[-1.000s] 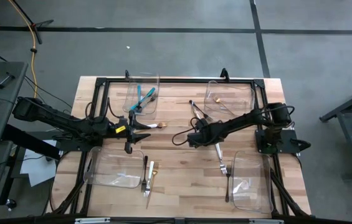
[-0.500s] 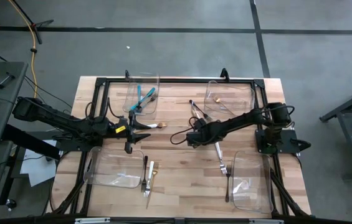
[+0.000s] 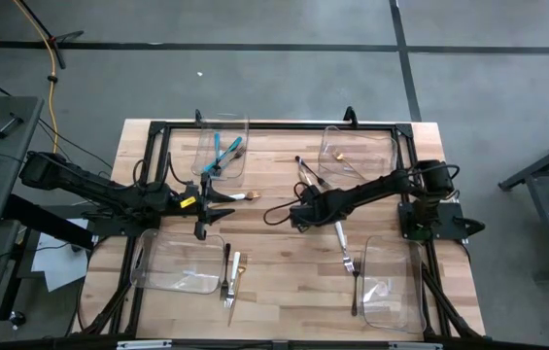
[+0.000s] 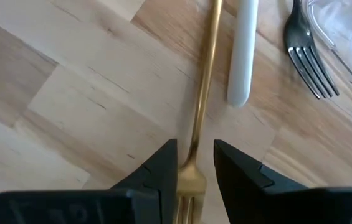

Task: Sort silverware by color (type)
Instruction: Put the gold fork into the top right transparent bin

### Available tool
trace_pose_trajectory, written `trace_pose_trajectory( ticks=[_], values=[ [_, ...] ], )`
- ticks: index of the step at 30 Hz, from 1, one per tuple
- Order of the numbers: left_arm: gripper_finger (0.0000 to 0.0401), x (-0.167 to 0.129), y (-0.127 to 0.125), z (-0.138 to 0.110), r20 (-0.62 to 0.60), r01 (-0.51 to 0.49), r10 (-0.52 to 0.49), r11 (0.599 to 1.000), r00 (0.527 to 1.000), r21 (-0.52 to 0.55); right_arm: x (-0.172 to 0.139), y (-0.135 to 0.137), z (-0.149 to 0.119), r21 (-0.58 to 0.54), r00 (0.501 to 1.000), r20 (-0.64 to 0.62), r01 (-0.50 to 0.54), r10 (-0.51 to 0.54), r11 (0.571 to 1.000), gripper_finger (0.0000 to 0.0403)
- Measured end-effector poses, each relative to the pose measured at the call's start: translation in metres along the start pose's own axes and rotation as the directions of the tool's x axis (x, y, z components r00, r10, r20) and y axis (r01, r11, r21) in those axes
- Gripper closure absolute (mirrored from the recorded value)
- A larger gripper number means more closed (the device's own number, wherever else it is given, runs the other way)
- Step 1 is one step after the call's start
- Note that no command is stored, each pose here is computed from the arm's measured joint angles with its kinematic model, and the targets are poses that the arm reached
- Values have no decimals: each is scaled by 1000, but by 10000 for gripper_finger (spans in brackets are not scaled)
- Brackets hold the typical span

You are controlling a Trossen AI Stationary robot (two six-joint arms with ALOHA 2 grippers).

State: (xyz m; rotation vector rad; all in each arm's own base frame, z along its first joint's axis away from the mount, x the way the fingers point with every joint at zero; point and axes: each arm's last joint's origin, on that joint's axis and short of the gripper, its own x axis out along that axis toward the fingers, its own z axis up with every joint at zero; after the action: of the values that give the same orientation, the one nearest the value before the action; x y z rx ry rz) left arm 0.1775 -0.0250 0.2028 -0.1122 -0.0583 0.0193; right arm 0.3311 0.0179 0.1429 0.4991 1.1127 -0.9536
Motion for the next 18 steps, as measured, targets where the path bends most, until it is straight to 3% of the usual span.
trace_pose_trajectory(
  ticks=[18],
  values=[
    [267,0,0,0,-3,0,0,1000,1000,1,22,0,3,-6,997,-78,14,-14,1000,318]
  ],
)
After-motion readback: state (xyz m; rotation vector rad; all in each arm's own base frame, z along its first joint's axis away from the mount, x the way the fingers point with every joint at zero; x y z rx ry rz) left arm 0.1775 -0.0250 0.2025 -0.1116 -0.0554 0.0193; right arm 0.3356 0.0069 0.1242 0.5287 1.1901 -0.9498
